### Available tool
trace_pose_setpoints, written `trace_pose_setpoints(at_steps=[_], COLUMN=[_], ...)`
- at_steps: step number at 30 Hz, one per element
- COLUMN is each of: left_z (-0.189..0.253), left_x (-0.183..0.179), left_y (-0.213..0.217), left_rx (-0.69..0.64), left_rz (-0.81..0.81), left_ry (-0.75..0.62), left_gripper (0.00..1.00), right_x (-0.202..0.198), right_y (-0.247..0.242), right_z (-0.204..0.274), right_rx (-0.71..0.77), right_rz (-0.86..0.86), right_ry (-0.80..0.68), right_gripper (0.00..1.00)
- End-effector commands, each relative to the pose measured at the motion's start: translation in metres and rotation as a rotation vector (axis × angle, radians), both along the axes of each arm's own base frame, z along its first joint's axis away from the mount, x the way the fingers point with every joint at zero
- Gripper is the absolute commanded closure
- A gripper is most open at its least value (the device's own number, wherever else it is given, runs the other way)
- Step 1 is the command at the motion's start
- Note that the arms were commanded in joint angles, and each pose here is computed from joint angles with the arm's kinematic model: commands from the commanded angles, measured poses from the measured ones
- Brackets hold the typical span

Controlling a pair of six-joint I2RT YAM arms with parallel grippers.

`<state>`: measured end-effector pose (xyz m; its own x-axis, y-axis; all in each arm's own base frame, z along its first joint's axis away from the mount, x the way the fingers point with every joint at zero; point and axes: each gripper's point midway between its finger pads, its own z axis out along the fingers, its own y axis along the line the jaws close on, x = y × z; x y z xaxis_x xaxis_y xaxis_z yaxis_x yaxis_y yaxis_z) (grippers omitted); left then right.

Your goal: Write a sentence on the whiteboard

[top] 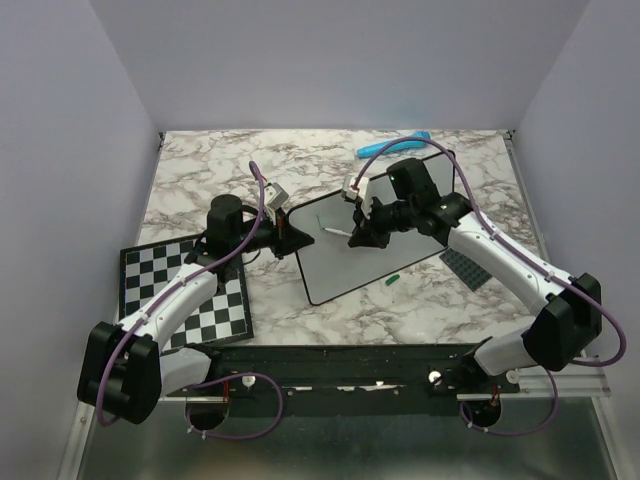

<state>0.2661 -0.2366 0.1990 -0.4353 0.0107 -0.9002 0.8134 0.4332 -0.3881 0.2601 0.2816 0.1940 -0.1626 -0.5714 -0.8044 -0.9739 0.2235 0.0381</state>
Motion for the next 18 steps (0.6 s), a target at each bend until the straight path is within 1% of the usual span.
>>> trace_pose_setpoints(at_steps=[1, 9, 18], left_z=[-0.053, -0.053, -0.052], left_x=[0.001, 0.001, 0.001], left_y=[0.020, 0.019, 0.019], left_rx=[0.169, 0.168, 0.166], left_rz=[0.085, 0.082, 0.079], left_ry=[0.094, 0.093, 0.092], left_gripper=[1.00, 1.00, 1.00], right_x=[-0.001, 0.013, 0.014], right_y=[0.010, 0.018, 0.019], right_z=[0.041, 0.043, 0.035], right_rx=[0.079, 0.078, 0.065], right_rz=[0.028, 0.006, 0.004], right_ry=[-0.053, -0.045, -0.028], right_gripper=[0.99, 1.00, 0.99])
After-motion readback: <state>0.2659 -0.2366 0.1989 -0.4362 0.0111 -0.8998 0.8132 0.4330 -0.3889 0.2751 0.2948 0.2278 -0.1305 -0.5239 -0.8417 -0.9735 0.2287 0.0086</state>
